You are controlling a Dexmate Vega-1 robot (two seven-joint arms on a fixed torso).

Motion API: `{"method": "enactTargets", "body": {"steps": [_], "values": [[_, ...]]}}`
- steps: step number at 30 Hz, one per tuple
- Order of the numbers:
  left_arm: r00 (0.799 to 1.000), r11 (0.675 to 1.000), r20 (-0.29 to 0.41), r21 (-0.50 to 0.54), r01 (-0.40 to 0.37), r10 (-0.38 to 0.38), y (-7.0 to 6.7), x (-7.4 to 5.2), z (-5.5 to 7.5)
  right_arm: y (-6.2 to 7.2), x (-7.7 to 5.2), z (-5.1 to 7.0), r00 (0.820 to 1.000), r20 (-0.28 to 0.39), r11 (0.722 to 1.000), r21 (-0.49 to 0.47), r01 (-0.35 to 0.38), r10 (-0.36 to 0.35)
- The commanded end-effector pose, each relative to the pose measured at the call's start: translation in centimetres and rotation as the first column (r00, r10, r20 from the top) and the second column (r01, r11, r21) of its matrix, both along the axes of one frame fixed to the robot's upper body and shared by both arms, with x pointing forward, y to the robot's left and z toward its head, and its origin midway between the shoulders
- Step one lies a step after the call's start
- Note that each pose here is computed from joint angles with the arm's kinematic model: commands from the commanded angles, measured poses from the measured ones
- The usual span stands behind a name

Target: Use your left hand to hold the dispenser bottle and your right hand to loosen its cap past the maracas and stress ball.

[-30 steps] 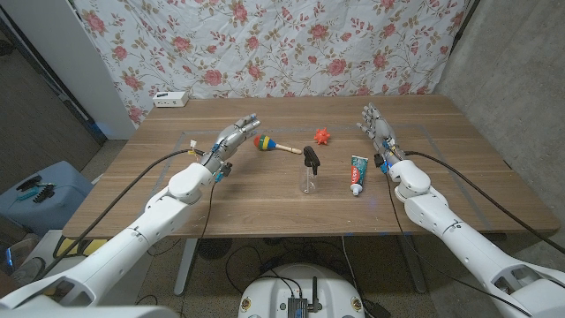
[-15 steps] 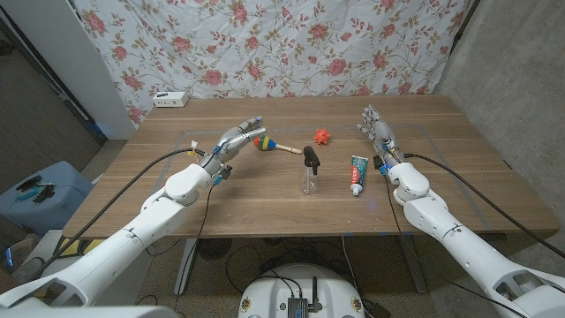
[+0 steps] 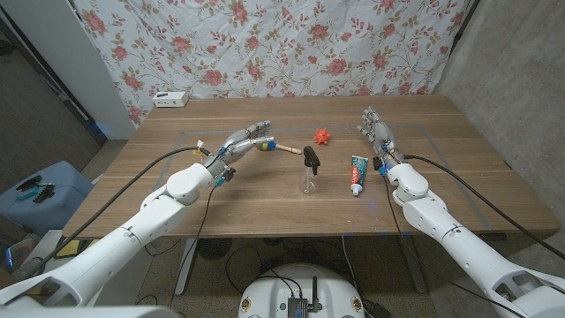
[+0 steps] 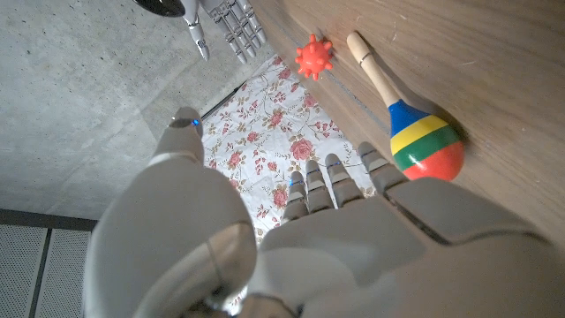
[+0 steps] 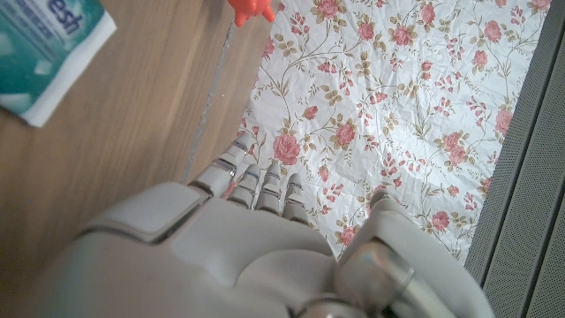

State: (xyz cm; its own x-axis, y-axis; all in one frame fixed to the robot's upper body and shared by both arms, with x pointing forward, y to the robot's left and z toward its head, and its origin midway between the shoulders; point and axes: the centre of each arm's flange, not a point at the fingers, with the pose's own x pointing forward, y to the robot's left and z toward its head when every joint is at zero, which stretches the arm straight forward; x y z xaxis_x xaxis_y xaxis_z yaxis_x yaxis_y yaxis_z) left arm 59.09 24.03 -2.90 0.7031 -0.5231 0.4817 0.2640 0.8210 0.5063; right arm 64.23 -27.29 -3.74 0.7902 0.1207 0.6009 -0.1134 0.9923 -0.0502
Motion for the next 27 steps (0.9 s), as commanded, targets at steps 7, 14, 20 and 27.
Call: {"method": "enactTargets", "body": {"steps": [7,14,20,27], "values": [[0.999,0.995,0.018,0.091,0.034,-0.036,-1.4,-1.7,-0.5,0.2,-0.6,-0.5,1.000,-0.013,1.000,0.001,0.013,-0.013],[0.999,0.992,0.029,0.117,0.037,-0.040,-1.4,-2.2,-1.0,0.2,-1.1,-0.9,1.000,-0.014,1.000,0.018,0.018,-0.018],[0.998,0.989,0.051,0.146,0.026,-0.034,-1.2,-2.5,-1.5,0.4,-1.2,-1.1,1.000,-0.014,0.999,0.036,0.022,-0.022],[0.997,0.986,0.067,0.167,0.016,-0.027,-1.2,-2.5,-2.0,0.6,-1.2,-1.3,0.999,-0.021,0.999,0.040,0.031,-0.031]]}}
